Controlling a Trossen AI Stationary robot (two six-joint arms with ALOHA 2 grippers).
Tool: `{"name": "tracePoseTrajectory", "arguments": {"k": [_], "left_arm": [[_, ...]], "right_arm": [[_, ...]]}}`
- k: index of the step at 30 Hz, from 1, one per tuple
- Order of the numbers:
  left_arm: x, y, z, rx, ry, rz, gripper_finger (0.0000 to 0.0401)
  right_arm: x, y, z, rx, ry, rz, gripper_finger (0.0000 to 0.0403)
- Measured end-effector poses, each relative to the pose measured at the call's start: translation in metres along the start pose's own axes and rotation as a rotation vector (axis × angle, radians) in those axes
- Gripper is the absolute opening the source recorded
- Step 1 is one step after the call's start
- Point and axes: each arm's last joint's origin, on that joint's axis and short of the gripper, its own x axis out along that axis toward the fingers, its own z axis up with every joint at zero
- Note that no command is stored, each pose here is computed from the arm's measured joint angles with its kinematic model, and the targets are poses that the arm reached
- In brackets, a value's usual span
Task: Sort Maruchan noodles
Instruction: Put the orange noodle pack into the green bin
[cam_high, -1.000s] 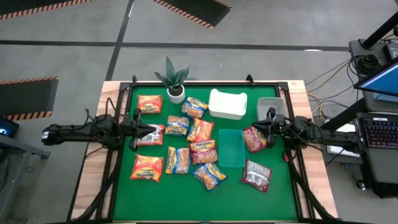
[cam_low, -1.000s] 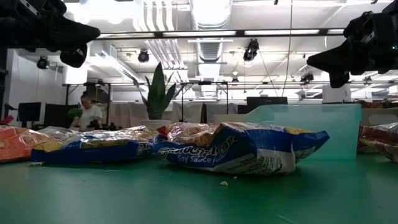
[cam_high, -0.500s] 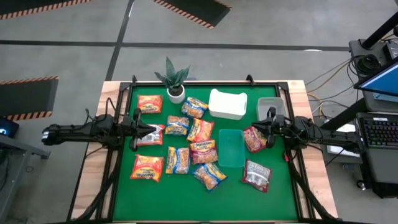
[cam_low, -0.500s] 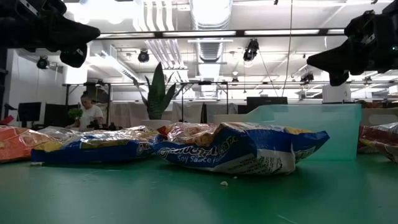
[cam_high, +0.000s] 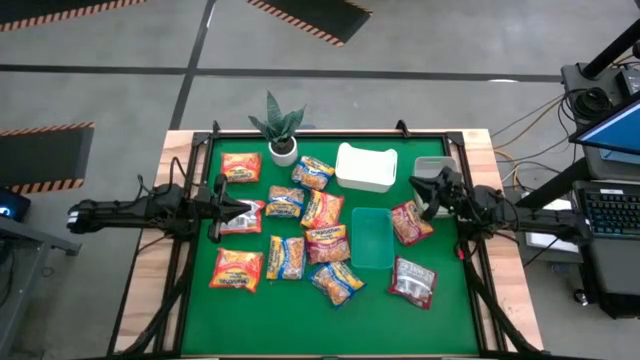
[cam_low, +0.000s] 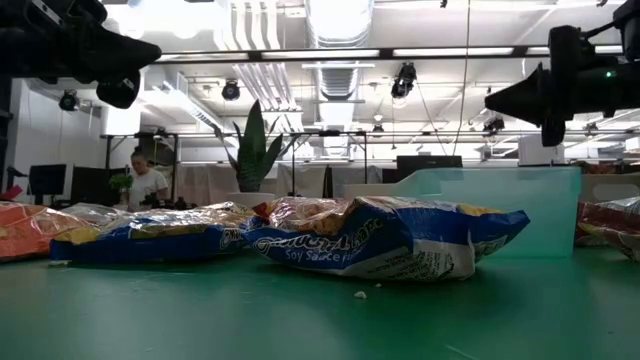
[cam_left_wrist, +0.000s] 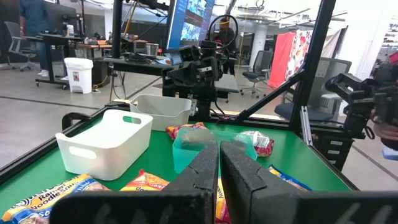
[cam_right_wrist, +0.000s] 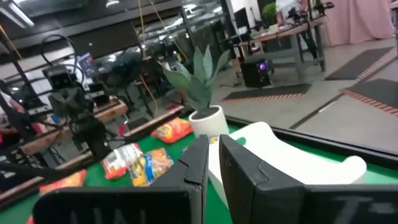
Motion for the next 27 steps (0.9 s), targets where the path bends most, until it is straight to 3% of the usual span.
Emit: {"name": "tracePoseTrajectory", "arguments": {"k": [4,9,13,15,18,21,27], "left_arm": [[0.000,0.000,0.000,0.001,0.000,0.000,0.0000],[0.000,0.000,0.004,-0.012,-0.046,0.000,0.0000],[-0.003,-0.004,0.033,-0.289,-0.334,-0.096,0.0000],[-0.005,-0.007,0.045,-0.358,-0.451,-0.181,0.0000],[-0.009,-0.012,0.058,-0.306,-0.585,-0.335,0.0000],[-0.007,-0.015,0.065,-0.257,-0.659,-0.412,0.0000],[0.019,-0.017,0.066,-0.192,-0.598,-0.356,0.0000]], "right_arm": [[0.000,0.003,0.010,0.059,-0.034,0.016,0.0029],[-0.003,0.013,0.033,0.207,-0.047,0.146,0.0029],[-0.006,0.020,0.048,0.254,0.002,0.256,0.0029],[-0.008,0.021,0.053,0.299,0.044,0.247,0.0029],[-0.009,0.022,0.060,0.373,0.140,0.188,0.0029],[-0.012,0.023,0.065,0.352,0.258,0.121,0.0028],[-0.015,0.025,0.076,0.292,0.411,0.036,0.0028]]}}
